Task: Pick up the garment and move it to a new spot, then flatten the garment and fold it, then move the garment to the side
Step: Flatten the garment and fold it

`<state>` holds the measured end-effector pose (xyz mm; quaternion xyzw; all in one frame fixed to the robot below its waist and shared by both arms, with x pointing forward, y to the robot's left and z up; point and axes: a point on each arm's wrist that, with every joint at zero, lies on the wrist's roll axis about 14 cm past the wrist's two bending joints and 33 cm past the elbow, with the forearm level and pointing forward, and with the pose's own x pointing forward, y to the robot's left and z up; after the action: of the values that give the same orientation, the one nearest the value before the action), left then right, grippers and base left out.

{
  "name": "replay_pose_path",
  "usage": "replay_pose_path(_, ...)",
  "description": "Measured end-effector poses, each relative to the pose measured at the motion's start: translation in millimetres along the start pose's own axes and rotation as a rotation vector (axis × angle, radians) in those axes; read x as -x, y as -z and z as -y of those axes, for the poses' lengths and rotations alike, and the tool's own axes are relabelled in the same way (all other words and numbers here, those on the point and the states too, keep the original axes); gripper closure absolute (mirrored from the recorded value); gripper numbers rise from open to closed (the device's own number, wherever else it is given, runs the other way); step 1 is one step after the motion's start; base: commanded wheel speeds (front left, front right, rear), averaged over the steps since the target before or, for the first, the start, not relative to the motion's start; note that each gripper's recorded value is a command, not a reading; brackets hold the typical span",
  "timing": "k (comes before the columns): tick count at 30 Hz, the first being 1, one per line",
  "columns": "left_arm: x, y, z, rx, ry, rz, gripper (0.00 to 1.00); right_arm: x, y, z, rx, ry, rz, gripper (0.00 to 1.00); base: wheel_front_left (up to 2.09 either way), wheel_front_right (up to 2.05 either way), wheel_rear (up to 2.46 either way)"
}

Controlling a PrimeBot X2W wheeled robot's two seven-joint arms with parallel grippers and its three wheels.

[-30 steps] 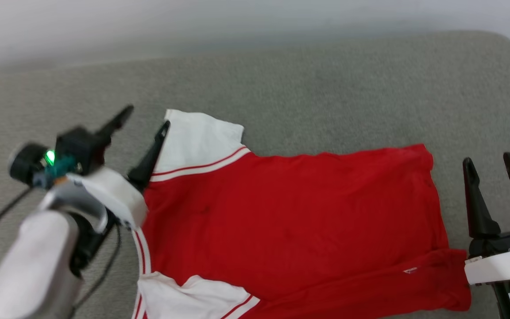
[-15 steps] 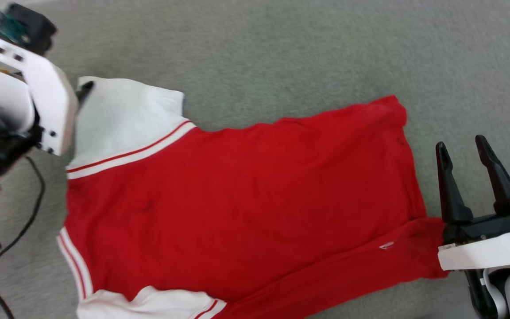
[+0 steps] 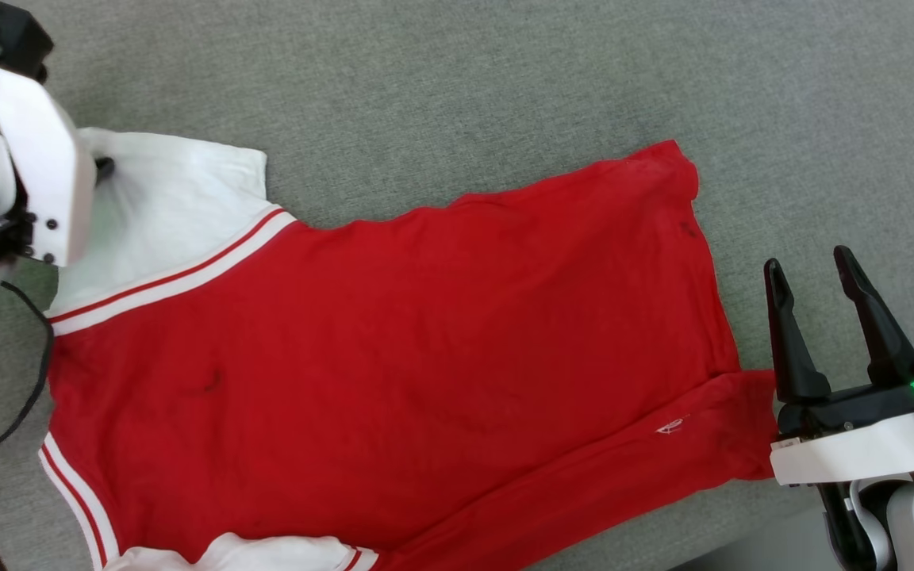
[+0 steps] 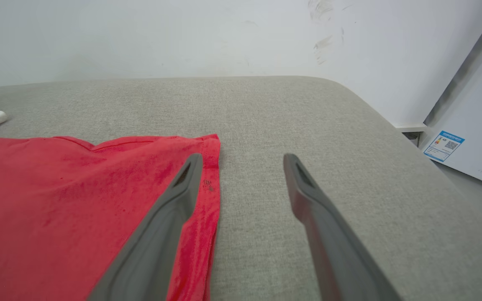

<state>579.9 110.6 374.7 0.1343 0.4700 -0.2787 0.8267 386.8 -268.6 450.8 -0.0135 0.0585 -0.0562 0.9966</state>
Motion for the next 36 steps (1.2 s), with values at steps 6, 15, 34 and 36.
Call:
replay_pose_path(6,10,-15,0,0.001,-0.022,0.128,1.0,-2,-6,-1,0.023,-0.015,0.016,0.0,0.0,0.0,0.0)
replay_pose_path(15,64,-42,30,-0.093,-0.019,0.39,1.0,-1,-22,-3,0.107,-0.117,-0.064,0.0,0.0,0.0,0.0)
replay_pose_path(34,193,-14,92,-0.244,0.005,0.747,1.0,-67,-7,-16,0.269,-0.285,-0.657,0.0,0.0,0.0,0.0)
replay_pose_path(36,196,-11,95,-0.242,0.006,0.759,1.0,-74,4,-18,0.285,-0.282,-0.723,0.0,0.0,0.0,0.0)
